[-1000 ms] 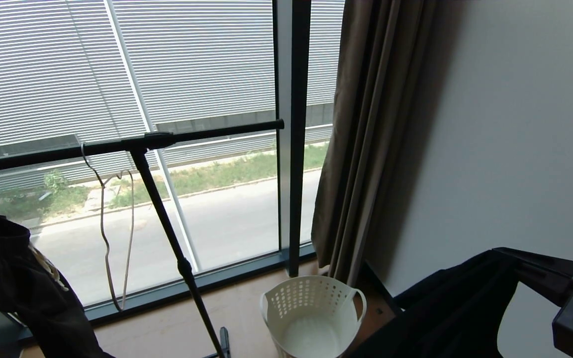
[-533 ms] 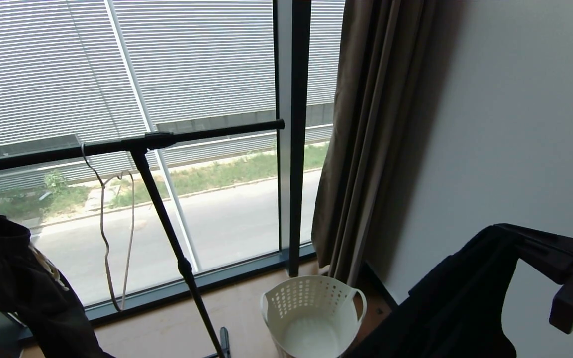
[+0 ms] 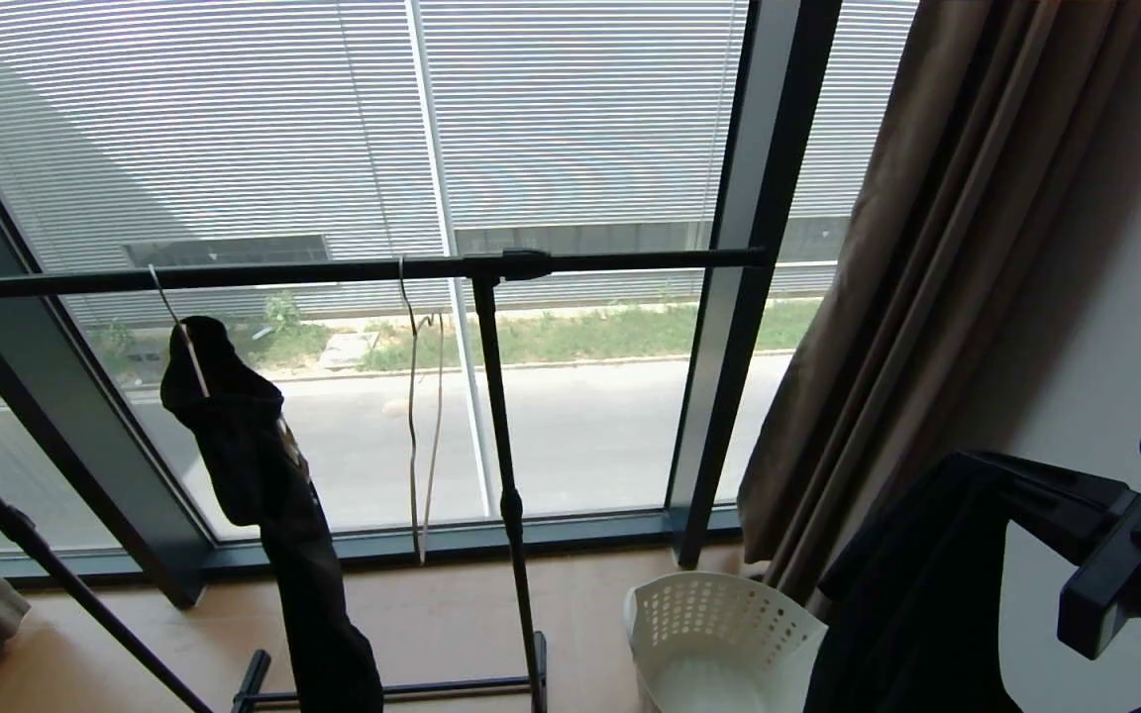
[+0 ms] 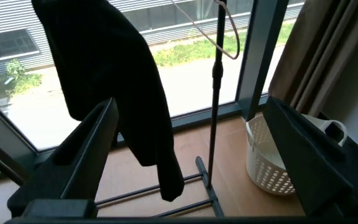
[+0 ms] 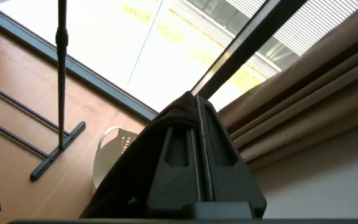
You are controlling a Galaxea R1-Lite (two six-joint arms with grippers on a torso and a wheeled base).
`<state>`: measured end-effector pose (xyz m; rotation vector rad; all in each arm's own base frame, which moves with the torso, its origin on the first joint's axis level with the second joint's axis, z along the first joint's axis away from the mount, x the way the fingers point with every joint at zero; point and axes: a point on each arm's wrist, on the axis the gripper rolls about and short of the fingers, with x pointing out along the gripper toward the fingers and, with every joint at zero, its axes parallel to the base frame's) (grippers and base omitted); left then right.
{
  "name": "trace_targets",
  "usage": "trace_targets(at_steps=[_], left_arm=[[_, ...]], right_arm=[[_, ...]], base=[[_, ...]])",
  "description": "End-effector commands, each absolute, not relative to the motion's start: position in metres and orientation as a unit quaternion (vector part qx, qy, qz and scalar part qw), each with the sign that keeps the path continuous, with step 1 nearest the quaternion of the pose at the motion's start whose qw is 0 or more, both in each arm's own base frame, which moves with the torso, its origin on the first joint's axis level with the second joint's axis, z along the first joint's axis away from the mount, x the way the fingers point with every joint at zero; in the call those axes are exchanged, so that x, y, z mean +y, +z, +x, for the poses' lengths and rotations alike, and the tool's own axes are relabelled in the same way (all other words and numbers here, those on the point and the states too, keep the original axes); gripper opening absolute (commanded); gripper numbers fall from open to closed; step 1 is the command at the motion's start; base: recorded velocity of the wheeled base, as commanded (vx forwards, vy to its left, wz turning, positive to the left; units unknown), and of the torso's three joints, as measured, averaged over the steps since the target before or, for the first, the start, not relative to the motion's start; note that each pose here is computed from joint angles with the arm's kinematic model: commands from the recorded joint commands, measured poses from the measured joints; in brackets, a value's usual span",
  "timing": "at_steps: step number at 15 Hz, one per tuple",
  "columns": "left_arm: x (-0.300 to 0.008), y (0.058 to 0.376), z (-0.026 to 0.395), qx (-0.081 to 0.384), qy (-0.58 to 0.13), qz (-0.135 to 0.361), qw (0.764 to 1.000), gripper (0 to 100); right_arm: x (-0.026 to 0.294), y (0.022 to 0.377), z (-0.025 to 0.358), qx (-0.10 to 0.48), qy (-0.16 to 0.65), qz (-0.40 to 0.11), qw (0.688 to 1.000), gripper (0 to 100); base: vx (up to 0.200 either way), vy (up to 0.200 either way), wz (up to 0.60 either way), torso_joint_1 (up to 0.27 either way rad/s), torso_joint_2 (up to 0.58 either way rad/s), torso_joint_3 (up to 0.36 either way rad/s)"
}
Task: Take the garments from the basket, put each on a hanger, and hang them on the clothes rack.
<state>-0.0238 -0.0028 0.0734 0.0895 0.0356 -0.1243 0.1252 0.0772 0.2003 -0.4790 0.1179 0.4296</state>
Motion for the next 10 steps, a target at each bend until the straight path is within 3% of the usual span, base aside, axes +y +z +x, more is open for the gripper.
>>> trace_targets(at_steps=[1,3,6,7,10], left_arm=[[-0.0028,0.0733,-0.0238,0.018,-0.062,0.045,0.997,100],[-0.0028,0.0733,-0.0238,0.018,-0.062,0.045,0.997,100],[-0.0028,0.0733,-0.0238,0.018,-0.062,0.044,0.997,100],[-0.0028,0.0733,-0.0238,0.018,-0.062,0.044,0.997,100],[-0.0028,0.0733,-0.0238,0.018,-0.063,0.044,0.997,100]], right_arm=[[0.0775,0.2002,0.1255,0.057,0.211,-0.235,0.947,0],[0.0772,0.2011,0.125,0.055,0.211,-0.234,0.947,0],[0.077,0.2009,0.1247,0.055,0.211,-0.234,0.947,0],[0.077,0.2009,0.1247,0.055,0.211,-0.234,0.947,0],[0.077,0.2009,0.1247,0.055,0.211,-0.234,0.947,0]], base=[[0.0,0.0,0.0,0.0,0.0,0.0],[0.0,0.0,0.0,0.0,0.0,0.0],[-0.2,0.0,0.0,0.004,0.01,-0.002],[-0.2,0.2,0.0,0.007,0.0,-0.012],[0.0,0.2,0.0,-0.014,0.0,0.002]])
